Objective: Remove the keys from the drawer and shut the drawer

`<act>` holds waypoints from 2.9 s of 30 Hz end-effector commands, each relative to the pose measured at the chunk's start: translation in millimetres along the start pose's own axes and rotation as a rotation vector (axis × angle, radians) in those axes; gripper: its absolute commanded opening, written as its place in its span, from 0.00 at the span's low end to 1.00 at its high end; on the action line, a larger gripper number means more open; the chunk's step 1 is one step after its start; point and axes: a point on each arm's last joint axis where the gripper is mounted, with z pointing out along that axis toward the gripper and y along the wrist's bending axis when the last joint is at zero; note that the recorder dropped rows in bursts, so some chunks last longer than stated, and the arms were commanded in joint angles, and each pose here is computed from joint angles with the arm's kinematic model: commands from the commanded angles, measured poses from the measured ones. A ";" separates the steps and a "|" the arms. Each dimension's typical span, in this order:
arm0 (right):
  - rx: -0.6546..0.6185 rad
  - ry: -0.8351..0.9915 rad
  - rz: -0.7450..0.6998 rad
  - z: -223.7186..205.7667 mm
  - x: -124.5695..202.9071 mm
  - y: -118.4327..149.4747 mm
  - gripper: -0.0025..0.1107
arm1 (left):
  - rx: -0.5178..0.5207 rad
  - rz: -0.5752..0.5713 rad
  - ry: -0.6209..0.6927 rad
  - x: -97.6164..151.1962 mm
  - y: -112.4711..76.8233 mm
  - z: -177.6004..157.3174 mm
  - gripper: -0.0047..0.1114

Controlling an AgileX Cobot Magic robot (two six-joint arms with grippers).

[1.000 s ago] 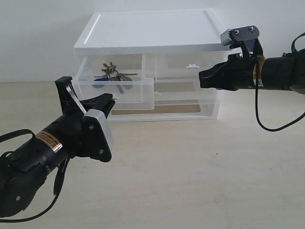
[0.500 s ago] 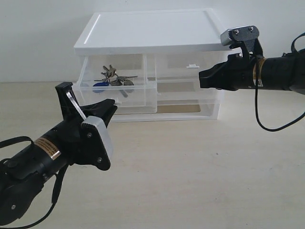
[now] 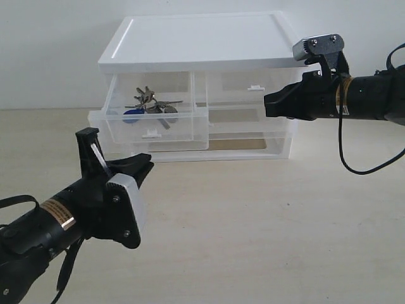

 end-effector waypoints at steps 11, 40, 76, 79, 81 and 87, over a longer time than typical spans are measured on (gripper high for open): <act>0.113 -0.010 0.076 -2.0 -5.0 -15.1 0.02 | -0.159 -0.528 -0.266 -63.0 59.7 -43.9 0.08; 0.113 -0.009 0.085 -2.1 -4.4 -15.0 0.02 | 0.412 -1.427 0.508 -15.7 204.4 95.8 0.49; 0.114 -0.011 0.093 -2.1 -4.5 -15.1 0.02 | 0.484 -1.169 0.666 37.1 130.8 145.8 0.48; 0.112 -0.012 0.093 -2.1 -4.6 -14.9 0.02 | 0.480 -1.124 0.745 43.1 131.1 145.2 0.42; 0.112 -0.012 0.093 -2.1 -4.6 -14.9 0.02 | 0.482 -1.120 0.755 43.1 133.3 144.8 0.30; 0.112 -0.012 0.093 -2.1 -4.6 -14.9 0.02 | 0.503 -1.112 0.710 20.8 138.2 149.2 0.08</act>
